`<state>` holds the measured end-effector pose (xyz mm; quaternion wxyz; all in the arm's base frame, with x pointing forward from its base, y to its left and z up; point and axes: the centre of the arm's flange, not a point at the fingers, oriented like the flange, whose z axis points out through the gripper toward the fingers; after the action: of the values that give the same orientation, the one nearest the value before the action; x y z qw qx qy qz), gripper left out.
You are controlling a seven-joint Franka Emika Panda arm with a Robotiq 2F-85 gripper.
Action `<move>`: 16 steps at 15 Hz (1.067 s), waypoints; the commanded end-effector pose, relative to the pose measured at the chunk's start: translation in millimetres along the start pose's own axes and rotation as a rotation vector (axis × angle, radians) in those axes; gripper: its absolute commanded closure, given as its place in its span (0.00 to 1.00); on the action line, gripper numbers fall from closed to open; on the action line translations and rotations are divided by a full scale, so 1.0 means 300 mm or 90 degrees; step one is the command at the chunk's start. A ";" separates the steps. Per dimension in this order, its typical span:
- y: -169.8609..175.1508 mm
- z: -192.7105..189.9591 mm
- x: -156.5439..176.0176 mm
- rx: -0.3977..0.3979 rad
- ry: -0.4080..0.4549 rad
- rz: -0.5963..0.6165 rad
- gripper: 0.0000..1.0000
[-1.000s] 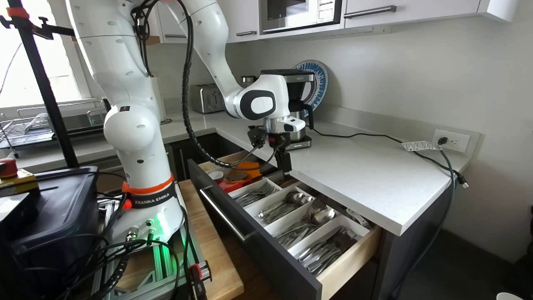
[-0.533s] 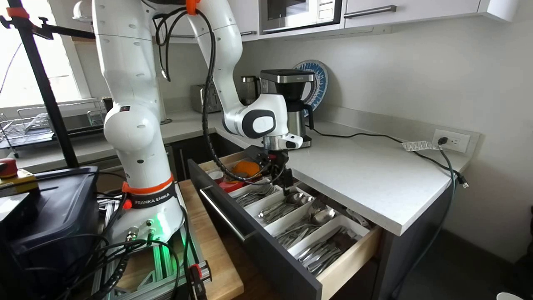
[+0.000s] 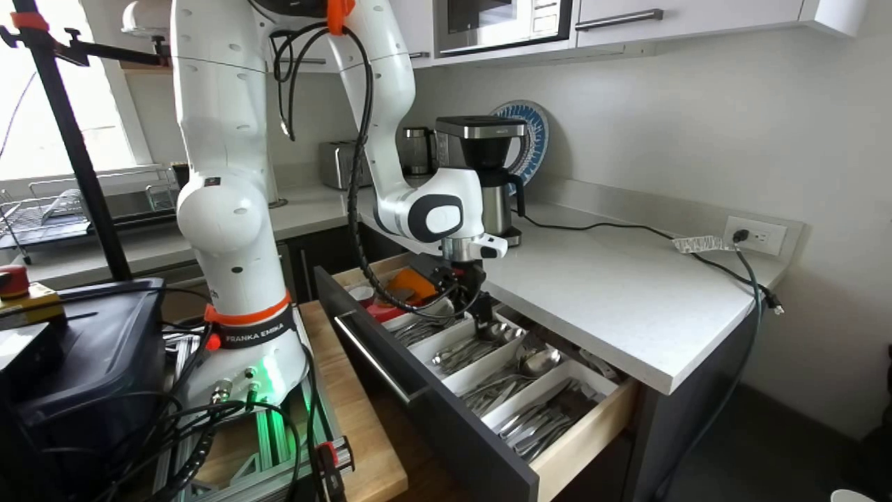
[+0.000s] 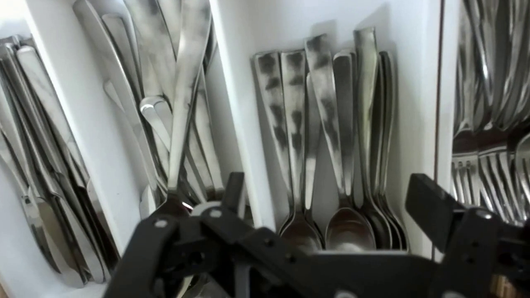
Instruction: Open the top right drawer, remove the spoon from the drawer and put it on the counter
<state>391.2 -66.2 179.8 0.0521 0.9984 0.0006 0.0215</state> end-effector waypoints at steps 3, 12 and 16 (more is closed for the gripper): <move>-0.035 0.101 0.029 0.026 -0.005 -0.050 0.00; -0.052 0.193 0.059 0.053 0.014 -0.085 0.48; -0.047 0.217 0.071 0.056 0.016 -0.091 0.42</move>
<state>410.8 -52.5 125.5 0.0155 0.9972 0.0690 0.0255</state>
